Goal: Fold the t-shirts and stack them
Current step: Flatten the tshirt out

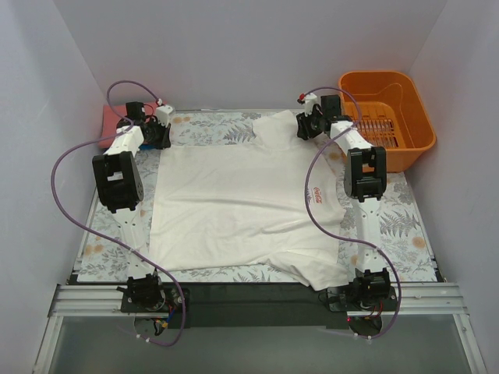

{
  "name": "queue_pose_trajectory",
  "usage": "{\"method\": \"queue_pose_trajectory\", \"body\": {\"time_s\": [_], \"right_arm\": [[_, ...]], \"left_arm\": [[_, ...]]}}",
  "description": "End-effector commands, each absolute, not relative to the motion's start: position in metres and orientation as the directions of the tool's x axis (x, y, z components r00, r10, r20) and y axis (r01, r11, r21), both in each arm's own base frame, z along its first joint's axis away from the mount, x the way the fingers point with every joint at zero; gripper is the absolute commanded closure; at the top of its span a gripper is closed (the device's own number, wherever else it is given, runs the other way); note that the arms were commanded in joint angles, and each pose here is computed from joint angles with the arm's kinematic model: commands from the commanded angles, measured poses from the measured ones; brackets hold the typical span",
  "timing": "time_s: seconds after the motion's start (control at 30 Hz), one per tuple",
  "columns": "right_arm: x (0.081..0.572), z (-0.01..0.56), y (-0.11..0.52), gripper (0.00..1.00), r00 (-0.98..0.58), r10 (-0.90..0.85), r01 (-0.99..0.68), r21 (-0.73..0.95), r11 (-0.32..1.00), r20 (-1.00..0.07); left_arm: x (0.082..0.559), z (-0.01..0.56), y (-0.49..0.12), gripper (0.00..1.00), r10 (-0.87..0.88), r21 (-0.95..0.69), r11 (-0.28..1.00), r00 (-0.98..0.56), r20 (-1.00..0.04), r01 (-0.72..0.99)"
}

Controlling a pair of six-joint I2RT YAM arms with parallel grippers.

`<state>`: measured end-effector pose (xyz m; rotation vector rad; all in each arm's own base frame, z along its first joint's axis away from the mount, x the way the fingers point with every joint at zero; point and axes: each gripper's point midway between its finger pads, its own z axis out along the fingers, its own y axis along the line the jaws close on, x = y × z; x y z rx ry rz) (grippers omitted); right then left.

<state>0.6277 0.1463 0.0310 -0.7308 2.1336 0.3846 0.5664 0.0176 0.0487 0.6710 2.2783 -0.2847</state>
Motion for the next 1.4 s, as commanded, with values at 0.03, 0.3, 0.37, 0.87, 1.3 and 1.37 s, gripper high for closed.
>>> {"method": "queue_pose_trajectory", "body": {"time_s": [0.03, 0.3, 0.37, 0.87, 1.3, 1.37], "right_arm": [[0.636, 0.029, 0.15, 0.5, -0.465, -0.406, -0.629, -0.028, 0.777, -0.787], [0.628, 0.019, 0.163, 0.73, -0.46, -0.462, -0.67, -0.045, 0.741, -0.758], [0.628, 0.019, 0.162, 0.86, -0.461, -0.459, -0.673, -0.038, 0.739, -0.759], [0.638, 0.106, 0.156, 0.99, -0.308, -0.402, -0.679, -0.097, 0.728, -0.862], [0.629, 0.062, 0.144, 0.52, -0.492, -0.342, -0.605, 0.032, 0.796, -0.801], [0.626, 0.05, 0.142, 0.5, -0.513, -0.355, -0.603, 0.033, 0.797, -0.782]], "left_arm": [[0.568, 0.092, 0.022, 1.0, 0.398, 0.057, 0.839, -0.537, -0.744, 0.542], [0.569, 0.09, 0.023, 1.0, 0.404, 0.064, 0.838, -0.537, -0.741, 0.542], [0.569, 0.09, 0.024, 1.0, 0.405, 0.066, 0.838, -0.538, -0.739, 0.541], [0.569, 0.096, 0.021, 1.0, 0.394, 0.055, 0.835, -0.526, -0.754, 0.547], [0.567, 0.097, 0.021, 1.0, 0.389, 0.048, 0.838, -0.533, -0.752, 0.543], [0.567, 0.096, 0.021, 1.0, 0.387, 0.047, 0.839, -0.536, -0.75, 0.542]]}}
